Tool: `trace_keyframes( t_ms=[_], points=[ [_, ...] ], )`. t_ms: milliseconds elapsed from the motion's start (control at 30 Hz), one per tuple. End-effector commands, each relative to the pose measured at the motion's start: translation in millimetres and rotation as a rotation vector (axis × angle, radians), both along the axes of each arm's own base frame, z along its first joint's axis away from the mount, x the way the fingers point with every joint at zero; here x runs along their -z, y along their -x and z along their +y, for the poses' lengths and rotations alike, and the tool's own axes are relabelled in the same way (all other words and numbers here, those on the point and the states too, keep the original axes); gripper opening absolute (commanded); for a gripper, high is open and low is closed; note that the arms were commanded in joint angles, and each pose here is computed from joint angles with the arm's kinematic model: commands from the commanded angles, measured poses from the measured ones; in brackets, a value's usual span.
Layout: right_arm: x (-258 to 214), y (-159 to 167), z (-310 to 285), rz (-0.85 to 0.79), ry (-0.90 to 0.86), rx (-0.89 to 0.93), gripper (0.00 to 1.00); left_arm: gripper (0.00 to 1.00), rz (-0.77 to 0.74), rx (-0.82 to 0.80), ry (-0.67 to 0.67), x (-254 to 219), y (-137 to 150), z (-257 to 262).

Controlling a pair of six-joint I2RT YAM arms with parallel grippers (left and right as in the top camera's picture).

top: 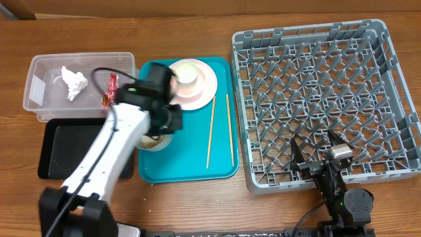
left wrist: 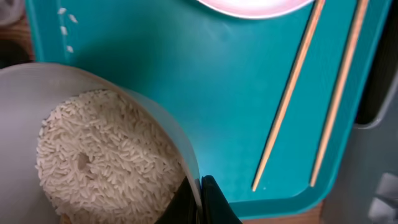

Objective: Sort waste into correct bins and load items into the dishwasher
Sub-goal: 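Lift the bowl over the black tray and tip out the rice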

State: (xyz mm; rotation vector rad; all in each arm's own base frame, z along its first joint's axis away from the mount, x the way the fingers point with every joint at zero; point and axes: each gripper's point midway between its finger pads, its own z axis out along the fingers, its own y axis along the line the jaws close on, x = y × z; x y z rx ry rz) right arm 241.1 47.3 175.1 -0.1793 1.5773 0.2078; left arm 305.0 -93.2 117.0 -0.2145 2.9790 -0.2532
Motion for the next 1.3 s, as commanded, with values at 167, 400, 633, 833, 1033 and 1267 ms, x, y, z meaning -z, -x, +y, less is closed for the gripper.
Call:
trace_keyframes(
  t_ms=[167,400,633,833,1033,1267],
  points=[
    [1.9,0.0,0.2,-0.004,0.0,-0.002,1.0,0.04,-0.093,-0.03,0.28,-37.0,-15.0,40.1],
    [1.9,0.0,0.2,-0.004,0.0,-0.002,1.0,0.04,-0.126,-0.165,0.313,-36.7,-16.9,94.0],
    [1.9,0.0,0.2,-0.004,0.0,-0.002,1.0,0.04,-0.141,-0.265,0.361,-21.9,-11.1,123.7],
    [2.0,0.0,0.2,-0.004,0.0,-0.002,1.0,0.04,-0.24,-0.328,0.536,-14.4,-8.2,142.4],
    [2.0,0.0,0.1,-0.004,0.0,-0.002,1.0,0.04,-0.403,-0.385,0.7,-26.8,2.5,172.5],
    [1.9,0.0,0.2,-0.004,0.0,-0.002,1.0,0.04,-0.639,-0.467,0.871,-42.1,20.8,204.7]
  ],
)
